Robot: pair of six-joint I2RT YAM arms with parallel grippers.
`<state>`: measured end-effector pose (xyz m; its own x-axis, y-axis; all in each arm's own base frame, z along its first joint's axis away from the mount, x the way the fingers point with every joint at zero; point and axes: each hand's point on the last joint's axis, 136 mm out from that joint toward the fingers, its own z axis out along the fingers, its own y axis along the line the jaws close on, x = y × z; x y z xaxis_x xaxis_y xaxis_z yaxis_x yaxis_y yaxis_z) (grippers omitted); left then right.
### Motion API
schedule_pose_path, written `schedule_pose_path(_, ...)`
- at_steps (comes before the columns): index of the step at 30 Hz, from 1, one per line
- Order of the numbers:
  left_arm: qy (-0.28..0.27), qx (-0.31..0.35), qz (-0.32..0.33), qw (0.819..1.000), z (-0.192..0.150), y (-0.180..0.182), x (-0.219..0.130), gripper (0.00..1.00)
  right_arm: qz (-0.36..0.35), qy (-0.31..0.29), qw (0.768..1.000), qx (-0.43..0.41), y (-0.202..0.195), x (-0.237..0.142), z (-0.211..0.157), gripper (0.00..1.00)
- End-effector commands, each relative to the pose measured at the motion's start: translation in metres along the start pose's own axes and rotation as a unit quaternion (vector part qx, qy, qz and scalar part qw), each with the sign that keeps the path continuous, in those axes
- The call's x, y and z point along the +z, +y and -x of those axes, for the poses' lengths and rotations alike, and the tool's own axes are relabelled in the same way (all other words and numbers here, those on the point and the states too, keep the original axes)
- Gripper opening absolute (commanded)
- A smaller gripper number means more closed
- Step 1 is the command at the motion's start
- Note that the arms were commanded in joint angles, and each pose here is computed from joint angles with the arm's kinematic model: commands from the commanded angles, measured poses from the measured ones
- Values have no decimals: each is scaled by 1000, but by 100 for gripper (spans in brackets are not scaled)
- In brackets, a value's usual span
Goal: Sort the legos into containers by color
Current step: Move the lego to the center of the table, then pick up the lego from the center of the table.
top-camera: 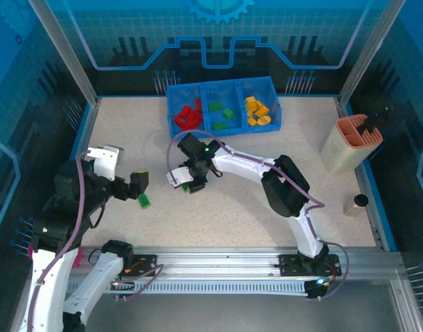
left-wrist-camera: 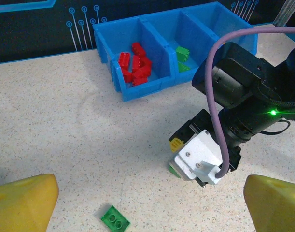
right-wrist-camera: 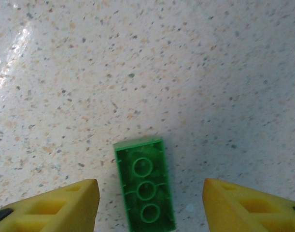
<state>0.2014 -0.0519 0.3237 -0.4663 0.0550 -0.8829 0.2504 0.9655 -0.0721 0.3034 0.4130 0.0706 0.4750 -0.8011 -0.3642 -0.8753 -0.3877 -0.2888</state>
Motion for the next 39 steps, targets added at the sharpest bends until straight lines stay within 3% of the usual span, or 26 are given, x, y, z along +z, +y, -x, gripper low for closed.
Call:
schedule_pose_path(1, -11, -10, -8, 1000, 4, -2, 0, 99, -19, -21, 999, -15, -14, -7, 3, 65)
schedule_pose_path(6, -12, -12, -5, 1000, 5, -1, -2, 99, 7, -8, 1000, -17, -12, 7, -8, 75)
schedule_pose_path(11, -3, -25, 6, 1000, 2, 3, -1, 99, 35, -5, 999, -4, -1, 13, -15, 75)
schedule_pose_path(22, 72, -147, 82, 983, -32, 29, 33, 99, 53, 17, 998, 15, 15, 34, -37, 76)
schedule_pose_path(29, 103, -226, 130, 960, -72, 45, 56, 99, 48, 29, 998, 20, 17, 52, -50, 63)
schedule_pose_path(35, 163, -243, 180, 939, -113, 59, 77, 99, 35, 39, 998, 33, 14, 53, -58, 41)
schedule_pose_path(39, 200, -255, 219, 921, -144, 69, 88, 99, 15, 10, 995, 97, -5, 28, -56, 26)
